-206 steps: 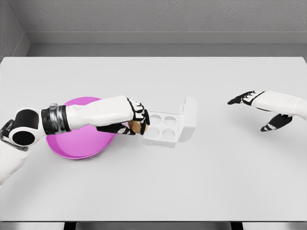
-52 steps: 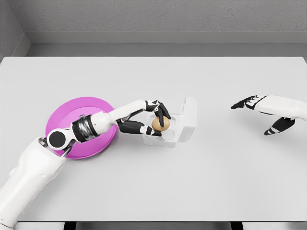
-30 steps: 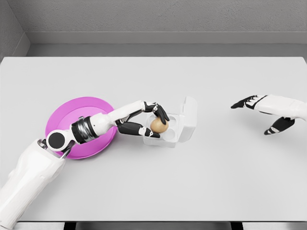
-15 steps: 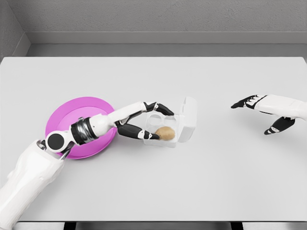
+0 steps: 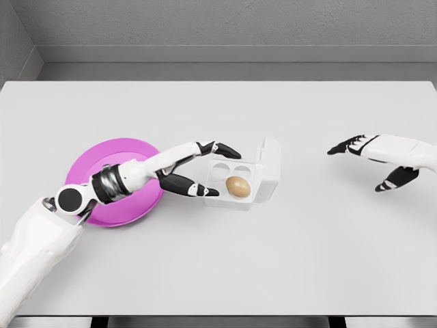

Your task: Pack egg into the box and close the box lid

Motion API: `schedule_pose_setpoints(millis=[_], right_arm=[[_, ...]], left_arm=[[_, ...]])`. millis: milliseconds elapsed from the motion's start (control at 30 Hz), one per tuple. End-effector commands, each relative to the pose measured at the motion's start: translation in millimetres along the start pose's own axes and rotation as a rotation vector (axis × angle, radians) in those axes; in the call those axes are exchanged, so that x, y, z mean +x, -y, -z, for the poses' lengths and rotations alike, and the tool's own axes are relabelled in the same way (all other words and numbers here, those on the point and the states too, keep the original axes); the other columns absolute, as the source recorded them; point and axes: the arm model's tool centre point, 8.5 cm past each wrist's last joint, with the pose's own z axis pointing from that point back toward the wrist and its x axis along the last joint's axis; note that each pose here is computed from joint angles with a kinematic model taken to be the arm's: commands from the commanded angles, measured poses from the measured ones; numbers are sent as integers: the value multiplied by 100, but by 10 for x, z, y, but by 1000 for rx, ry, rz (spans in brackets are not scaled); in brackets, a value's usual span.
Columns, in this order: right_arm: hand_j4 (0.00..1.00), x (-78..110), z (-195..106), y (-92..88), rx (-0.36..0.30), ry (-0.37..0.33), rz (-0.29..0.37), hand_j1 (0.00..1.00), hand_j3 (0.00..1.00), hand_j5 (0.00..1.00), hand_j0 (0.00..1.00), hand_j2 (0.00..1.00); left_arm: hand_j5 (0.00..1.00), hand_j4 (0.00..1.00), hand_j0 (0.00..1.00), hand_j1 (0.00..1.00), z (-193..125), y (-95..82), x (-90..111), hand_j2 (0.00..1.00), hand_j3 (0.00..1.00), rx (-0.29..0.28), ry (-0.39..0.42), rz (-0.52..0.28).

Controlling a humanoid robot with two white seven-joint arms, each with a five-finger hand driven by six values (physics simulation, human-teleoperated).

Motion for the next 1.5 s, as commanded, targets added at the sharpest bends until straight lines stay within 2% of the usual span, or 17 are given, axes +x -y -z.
schedule_pose_setpoints(millis=[0, 33, 67, 100, 167, 200, 267, 300, 367, 533, 833, 1133, 1300, 1400, 1467], right_arm=[[100, 1, -12, 12, -4, 0, 3, 100, 100, 100, 100, 100], [100, 1, -12, 12, -4, 0, 3, 100, 100, 100, 100, 100], [100, 1, -13, 19, -5, 0, 1, 100, 100, 100, 100, 100], [100, 1, -15, 40, -8, -1, -2, 100, 100, 100, 100, 100], [100, 37, 13, 37, -7, 11, -6, 100, 100, 100, 100, 100], [100, 100, 39, 41, -3, 29, -18, 100, 100, 100, 100, 100], [100, 286, 139, 30, 14, 85, -48, 100, 100, 100, 100, 100], [100, 314, 175, -9, 29, 96, -47, 100, 100, 100, 100, 100], [100, 466, 242, -18, 38, 141, -69, 100, 100, 100, 100, 100], [100, 696, 332, -11, 42, 209, -101, 100, 100, 100, 100, 100], [100, 848, 405, 61, 19, 254, -124, 100, 100, 100, 100, 100], [100, 1002, 589, 252, -41, 310, -146, 100, 100, 100, 100, 100], [100, 1326, 966, 288, -45, 426, -155, 100, 100, 100, 100, 100], [100, 1309, 952, 331, -52, 420, -161, 100, 100, 100, 100, 100], [100, 1241, 867, 470, -76, 392, -182, 100, 100, 100, 100, 100]], left_arm=[[79, 79, 79, 79, -13, -22, 34, 79, 79, 5, 10, -5], [80, 80, 80, 80, -37, -80, 154, 80, 80, 10, 44, -9], [87, 87, 87, 87, -164, -186, 303, 87, 87, 10, 64, -2], [99, 99, 99, 99, -243, -250, 518, 99, 99, -7, 97, 21], [100, 100, 100, 100, -516, -398, 825, 100, 100, -27, 109, 35], [100, 100, 100, 100, -649, -471, 943, 100, 100, -45, 87, 60], [100, 100, 100, 100, -804, -576, 1034, 100, 100, -37, 69, 109], [100, 100, 100, 100, -821, -563, 1038, 100, 100, -44, 69, 115], [100, 100, 100, 100, -1028, -573, 1001, 100, 100, -57, -7, 120], [100, 100, 100, 100, -1007, -534, 976, 100, 100, -61, -4, 112], [100, 100, 100, 100, -999, -536, 969, 100, 100, -59, -2, 112], [100, 100, 100, 100, -1020, -546, 952, 100, 100, -58, -14, 114], [100, 100, 100, 100, -1022, -543, 945, 100, 100, -59, -16, 114], [100, 100, 100, 100, -1026, -546, 947, 100, 100, -58, -17, 113], [100, 100, 100, 100, -1029, -548, 943, 100, 100, -57, -18, 113]])
